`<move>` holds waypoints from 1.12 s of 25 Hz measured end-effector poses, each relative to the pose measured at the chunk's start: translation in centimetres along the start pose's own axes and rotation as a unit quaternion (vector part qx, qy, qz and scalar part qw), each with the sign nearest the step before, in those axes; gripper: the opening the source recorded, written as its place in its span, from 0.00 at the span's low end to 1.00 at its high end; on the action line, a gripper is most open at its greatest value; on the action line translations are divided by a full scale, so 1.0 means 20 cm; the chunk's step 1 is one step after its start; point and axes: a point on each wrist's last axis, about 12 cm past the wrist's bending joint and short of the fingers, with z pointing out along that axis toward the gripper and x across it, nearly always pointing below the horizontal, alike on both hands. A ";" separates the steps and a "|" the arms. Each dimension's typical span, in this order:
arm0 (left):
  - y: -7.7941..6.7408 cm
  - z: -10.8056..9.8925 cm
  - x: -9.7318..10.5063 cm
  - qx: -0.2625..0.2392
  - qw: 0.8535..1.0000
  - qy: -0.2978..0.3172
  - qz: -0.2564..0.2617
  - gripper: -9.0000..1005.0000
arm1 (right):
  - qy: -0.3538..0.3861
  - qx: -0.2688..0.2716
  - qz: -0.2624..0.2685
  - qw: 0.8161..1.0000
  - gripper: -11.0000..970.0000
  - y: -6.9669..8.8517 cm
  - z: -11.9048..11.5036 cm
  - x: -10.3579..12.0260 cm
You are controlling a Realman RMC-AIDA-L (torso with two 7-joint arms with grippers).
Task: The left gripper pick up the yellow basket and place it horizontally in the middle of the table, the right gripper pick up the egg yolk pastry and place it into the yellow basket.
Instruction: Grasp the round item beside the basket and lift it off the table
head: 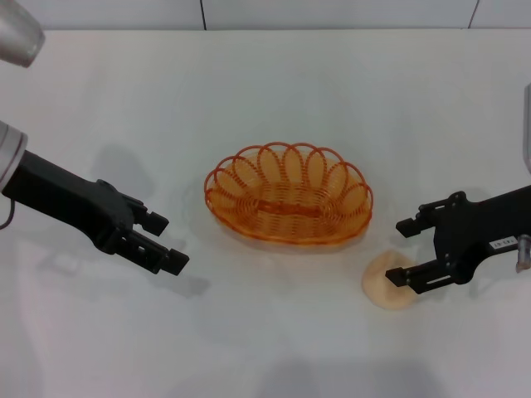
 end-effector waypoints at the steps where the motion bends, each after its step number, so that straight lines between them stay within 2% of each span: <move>1: 0.00 0.00 0.00 0.000 1.000 0.000 0.000 0.89 | 0.001 -0.001 0.002 1.000 0.78 0.00 0.00 0.00; 5: 0.00 0.00 0.00 0.000 1.000 -0.002 -0.001 0.89 | 0.005 -0.005 0.006 1.000 0.78 0.00 0.03 0.02; 10: 0.00 0.00 0.01 0.001 1.000 -0.003 -0.002 0.89 | 0.009 -0.004 0.005 1.000 0.62 0.00 0.04 0.03; 16: 0.00 0.01 0.01 0.002 1.000 -0.003 -0.002 0.89 | 0.013 0.000 0.004 1.000 0.57 0.00 0.05 0.03; 21: 0.00 0.01 0.01 0.003 1.000 -0.003 -0.002 0.89 | 0.012 0.004 0.006 1.000 0.39 0.00 0.05 0.03; 28: 0.00 0.01 0.00 0.004 1.000 -0.004 -0.002 0.89 | 0.011 0.007 0.011 1.000 0.31 -0.01 0.05 0.03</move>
